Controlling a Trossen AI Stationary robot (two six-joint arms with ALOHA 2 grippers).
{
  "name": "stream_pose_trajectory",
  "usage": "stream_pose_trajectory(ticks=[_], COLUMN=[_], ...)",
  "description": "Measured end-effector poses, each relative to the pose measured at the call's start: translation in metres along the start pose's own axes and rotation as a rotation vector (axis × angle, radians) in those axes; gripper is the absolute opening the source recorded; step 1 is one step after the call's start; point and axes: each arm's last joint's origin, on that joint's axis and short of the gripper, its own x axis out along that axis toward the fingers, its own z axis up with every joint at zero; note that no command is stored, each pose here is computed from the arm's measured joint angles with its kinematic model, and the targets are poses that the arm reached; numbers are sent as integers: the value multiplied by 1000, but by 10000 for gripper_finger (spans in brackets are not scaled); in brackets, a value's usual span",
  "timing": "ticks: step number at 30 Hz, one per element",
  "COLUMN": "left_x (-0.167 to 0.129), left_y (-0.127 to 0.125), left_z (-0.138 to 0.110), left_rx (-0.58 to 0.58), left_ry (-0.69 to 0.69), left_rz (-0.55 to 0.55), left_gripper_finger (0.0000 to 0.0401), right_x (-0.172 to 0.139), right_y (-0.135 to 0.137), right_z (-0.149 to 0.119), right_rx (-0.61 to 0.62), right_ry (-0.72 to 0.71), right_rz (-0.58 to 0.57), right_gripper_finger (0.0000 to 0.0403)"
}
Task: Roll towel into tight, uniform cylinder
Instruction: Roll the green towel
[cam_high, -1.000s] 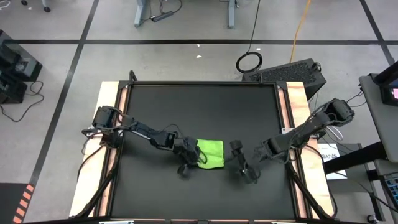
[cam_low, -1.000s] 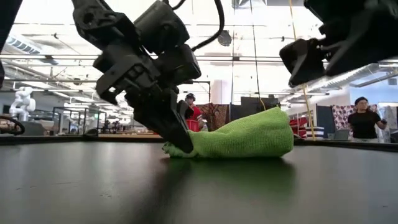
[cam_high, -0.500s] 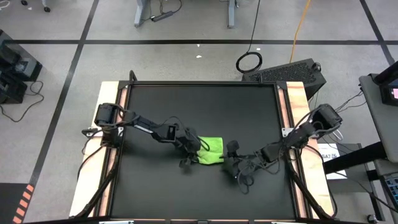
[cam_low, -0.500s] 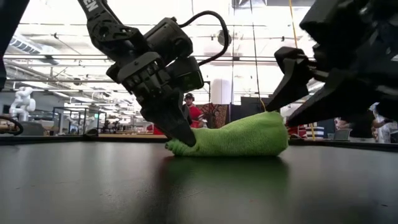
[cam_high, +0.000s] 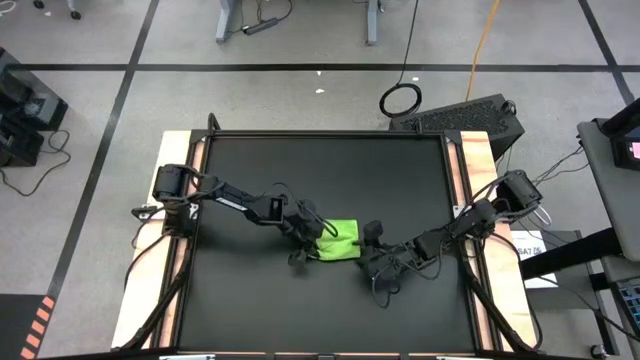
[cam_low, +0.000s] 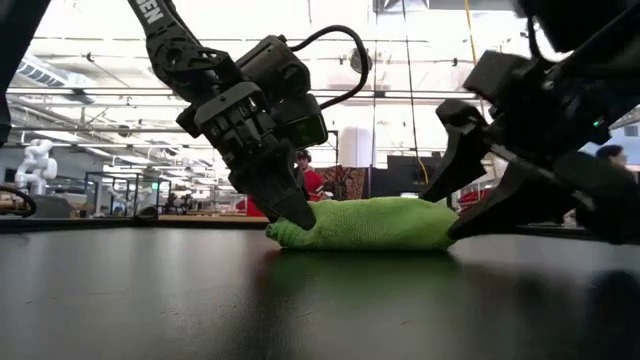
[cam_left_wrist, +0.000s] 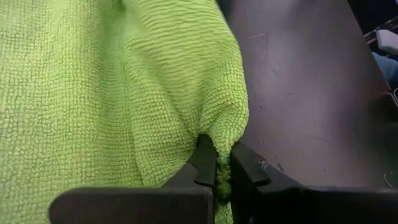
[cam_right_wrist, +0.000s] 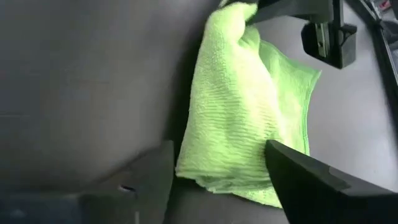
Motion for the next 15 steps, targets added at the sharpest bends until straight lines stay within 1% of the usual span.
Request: stream_pose_trajectory(ticks=[6, 9, 12, 15], left_x=[0, 0, 0, 0], left_y=[-1, -1, -1, -1], left_z=[0, 0, 0, -1], left_rx=[2, 2, 1, -3], left_ry=[0, 1, 4, 15], left_rz=[-13, -18, -20, -21], left_gripper_finger=[17, 17, 17, 17], right_x=[16, 22, 28, 30], right_y=[-4, -7, -8, -7], right_z=[-6, -8, -12, -14], right_rx=[59, 84, 121, 144], right_ry=[16, 21, 43, 55], right_rz=[-8, -22, -31, -26], right_gripper_finger=[302, 321, 316, 284])
